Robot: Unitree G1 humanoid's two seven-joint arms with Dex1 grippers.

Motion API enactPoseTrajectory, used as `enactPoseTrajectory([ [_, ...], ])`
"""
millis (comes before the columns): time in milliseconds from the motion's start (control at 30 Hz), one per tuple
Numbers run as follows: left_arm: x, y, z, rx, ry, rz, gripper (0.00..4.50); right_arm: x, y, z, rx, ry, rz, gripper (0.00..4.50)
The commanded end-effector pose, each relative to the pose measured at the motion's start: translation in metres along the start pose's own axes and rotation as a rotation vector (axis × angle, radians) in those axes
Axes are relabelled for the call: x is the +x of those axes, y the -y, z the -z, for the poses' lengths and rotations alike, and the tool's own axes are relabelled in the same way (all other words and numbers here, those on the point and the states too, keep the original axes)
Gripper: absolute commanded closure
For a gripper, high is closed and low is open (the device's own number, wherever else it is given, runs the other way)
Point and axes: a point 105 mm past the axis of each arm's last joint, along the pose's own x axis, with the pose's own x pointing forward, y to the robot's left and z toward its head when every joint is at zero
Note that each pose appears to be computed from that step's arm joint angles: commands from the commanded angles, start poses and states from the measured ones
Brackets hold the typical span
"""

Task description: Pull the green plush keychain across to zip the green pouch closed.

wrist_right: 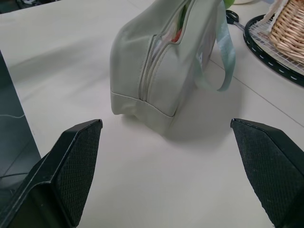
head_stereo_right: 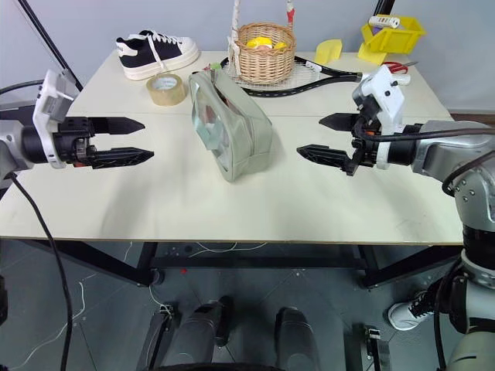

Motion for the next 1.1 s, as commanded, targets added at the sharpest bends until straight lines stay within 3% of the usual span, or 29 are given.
enactPoseTrajectory([
  [33, -0.007, -0.001, -0.014, 0.043, 0.045, -0.029, 0.04, -0.002, 0.0, -0.009, -0.038, 0.033, 0.014, 0.0],
  [367, -0.014, -0.006, -0.017, 0.047, 0.061, -0.072, 0.04, 0.005, -0.001, -0.01, -0.052, 0.026, 0.012, 0.0],
  [533, -0.022, -0.007, -0.029, 0.008, 0.155, -0.087, 0.04, 0.016, 0.005, -0.022, -0.062, 0.016, 0.032, 0.0],
  [833, -0.034, -0.013, -0.056, -0.038, 0.337, -0.131, 0.04, 0.086, -0.004, -0.083, 0.055, 0.042, -0.083, 0.0],
  [1100, -0.034, -0.012, -0.053, -0.02, 0.315, -0.131, 0.04, 0.175, -0.015, -0.095, 0.093, -0.125, -0.022, 0.0],
])
